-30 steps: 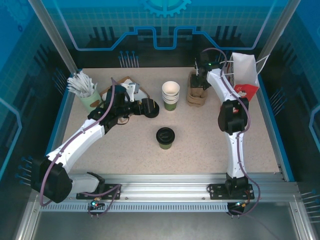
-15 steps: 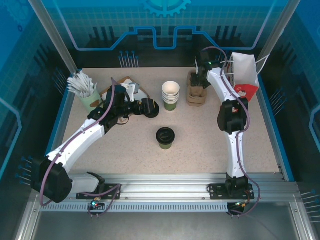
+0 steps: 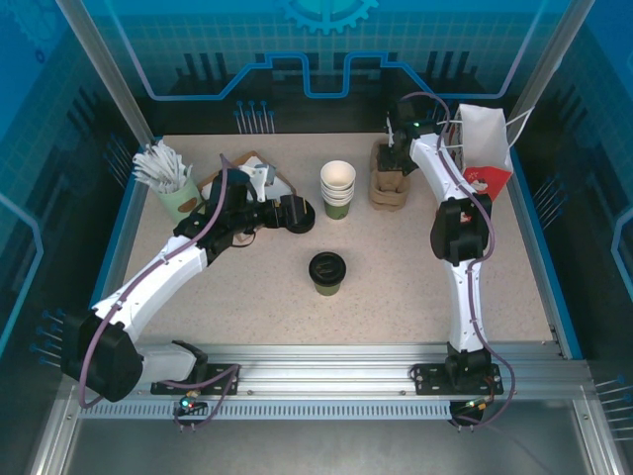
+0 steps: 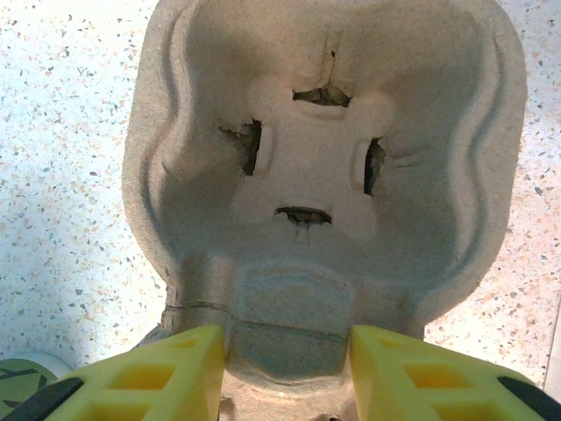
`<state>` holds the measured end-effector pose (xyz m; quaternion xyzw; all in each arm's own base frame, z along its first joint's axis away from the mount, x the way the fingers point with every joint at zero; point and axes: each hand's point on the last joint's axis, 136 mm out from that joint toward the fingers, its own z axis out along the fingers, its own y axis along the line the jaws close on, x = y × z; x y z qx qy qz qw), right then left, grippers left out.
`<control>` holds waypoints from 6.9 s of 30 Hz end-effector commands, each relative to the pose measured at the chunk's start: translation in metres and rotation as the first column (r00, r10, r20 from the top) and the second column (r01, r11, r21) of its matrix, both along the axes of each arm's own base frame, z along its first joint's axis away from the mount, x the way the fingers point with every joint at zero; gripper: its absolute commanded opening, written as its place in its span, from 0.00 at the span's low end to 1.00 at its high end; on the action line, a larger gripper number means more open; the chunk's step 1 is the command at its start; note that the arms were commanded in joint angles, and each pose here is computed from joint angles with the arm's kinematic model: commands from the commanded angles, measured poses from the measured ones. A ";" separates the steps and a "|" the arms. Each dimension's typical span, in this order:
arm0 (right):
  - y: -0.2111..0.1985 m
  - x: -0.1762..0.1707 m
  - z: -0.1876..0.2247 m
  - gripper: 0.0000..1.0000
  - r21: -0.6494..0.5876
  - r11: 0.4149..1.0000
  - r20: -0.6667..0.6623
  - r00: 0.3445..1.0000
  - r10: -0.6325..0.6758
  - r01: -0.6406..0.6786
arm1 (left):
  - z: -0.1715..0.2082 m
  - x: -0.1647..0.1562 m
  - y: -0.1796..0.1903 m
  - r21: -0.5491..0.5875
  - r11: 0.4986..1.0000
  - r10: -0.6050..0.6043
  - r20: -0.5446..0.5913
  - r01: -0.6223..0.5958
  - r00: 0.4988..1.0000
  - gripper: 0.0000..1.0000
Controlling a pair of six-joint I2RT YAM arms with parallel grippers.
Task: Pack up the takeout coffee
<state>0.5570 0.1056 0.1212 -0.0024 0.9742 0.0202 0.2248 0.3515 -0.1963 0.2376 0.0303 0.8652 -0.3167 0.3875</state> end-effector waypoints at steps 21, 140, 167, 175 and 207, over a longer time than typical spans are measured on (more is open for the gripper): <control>-0.009 -0.004 0.065 0.36 0.006 1.000 0.096 0.995 0.006 -0.006 | -0.003 -0.012 0.003 0.023 1.000 -0.011 0.008 0.011 1.000 0.84; -0.133 -0.173 0.154 0.01 -0.180 0.982 0.123 0.992 -0.030 0.052 | 0.031 -0.043 -0.034 0.033 0.987 -0.163 0.095 0.160 0.982 0.84; 0.019 -0.241 0.148 0.00 -0.198 0.801 0.206 0.775 0.597 -0.565 | 0.025 -0.054 -0.027 0.022 0.989 -0.147 0.069 0.146 0.987 0.84; 0.037 -0.222 0.147 0.00 -0.200 0.765 0.264 0.718 0.644 -0.612 | 0.026 -0.052 -0.027 0.021 0.989 -0.144 0.073 0.143 0.987 0.84; 0.047 -0.332 0.189 0.70 -0.059 0.842 0.267 0.805 0.531 -0.536 | 0.023 -0.060 -0.016 0.033 0.993 -0.115 0.071 0.113 0.991 0.87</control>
